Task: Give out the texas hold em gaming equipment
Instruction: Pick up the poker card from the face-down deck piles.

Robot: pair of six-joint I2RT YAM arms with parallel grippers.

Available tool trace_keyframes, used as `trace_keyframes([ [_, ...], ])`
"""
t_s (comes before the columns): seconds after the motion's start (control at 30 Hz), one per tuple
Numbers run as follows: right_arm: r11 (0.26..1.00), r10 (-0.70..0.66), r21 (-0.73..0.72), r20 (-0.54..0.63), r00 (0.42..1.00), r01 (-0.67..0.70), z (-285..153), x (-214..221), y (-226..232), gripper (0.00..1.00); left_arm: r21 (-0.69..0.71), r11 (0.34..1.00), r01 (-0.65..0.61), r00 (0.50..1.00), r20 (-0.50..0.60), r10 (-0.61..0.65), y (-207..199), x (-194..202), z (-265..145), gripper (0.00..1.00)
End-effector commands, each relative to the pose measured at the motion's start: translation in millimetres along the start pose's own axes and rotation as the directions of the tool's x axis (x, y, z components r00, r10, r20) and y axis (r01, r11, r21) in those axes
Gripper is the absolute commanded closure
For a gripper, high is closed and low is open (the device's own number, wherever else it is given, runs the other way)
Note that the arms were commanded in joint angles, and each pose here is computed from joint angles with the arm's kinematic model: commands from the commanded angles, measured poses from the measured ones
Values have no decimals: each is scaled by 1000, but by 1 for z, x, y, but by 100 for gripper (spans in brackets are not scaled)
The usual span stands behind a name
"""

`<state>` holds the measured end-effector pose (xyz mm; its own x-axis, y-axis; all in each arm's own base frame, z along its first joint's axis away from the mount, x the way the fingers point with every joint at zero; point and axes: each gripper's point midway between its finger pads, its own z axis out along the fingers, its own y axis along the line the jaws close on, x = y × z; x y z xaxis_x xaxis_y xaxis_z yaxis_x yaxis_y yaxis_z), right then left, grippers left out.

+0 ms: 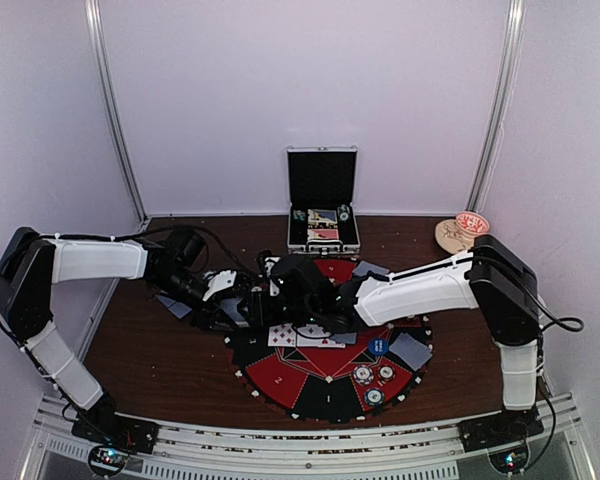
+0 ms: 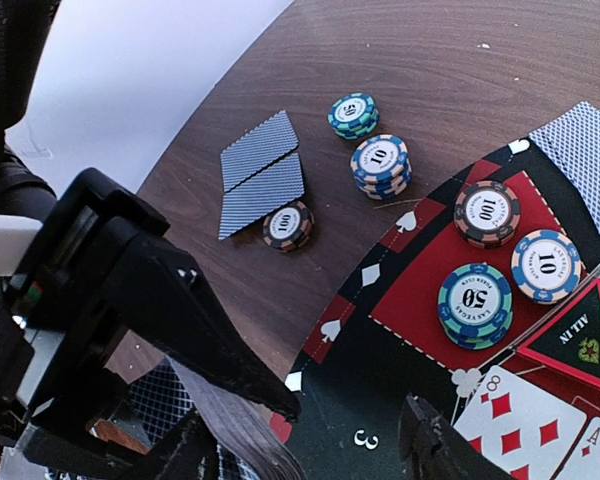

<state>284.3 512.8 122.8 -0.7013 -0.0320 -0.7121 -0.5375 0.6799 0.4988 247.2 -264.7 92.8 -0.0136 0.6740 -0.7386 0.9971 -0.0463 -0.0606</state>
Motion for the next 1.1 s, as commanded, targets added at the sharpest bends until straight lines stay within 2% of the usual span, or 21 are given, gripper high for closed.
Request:
trace_keyframes([
  [0.0,997,-19,71,41,999,17,4,-13,-12,41,9,999,-39,999,34,39,-7,-11,-5,54],
  [0.13,995,-32,99,67,997,25,2,-19,-17,50,13,999,-40,999,33,39,-7,-11,-5,54],
  [0.37,992,-60,116,84,995,50,-5,-21,-21,75,14,999,-37,999,28,37,-6,-10,-3,54],
  [0.5,992,-70,113,105,992,58,-14,-26,-20,79,14,999,-35,999,27,35,-6,-9,-3,54],
  [0.6,995,-72,75,113,991,63,-19,-27,-13,88,15,999,-33,999,25,33,-6,-9,-3,54],
  [0.83,998,-70,10,114,991,69,-26,-29,0,93,14,999,-29,999,22,29,-4,-8,-2,54],
  [0.93,998,-66,-4,132,989,67,-36,-33,2,100,14,1000,-28,999,19,28,-4,-7,-2,54],
  [1.07,997,-55,-39,162,985,62,-51,-39,8,100,13,999,-29,999,18,29,-4,-7,-1,54],
])
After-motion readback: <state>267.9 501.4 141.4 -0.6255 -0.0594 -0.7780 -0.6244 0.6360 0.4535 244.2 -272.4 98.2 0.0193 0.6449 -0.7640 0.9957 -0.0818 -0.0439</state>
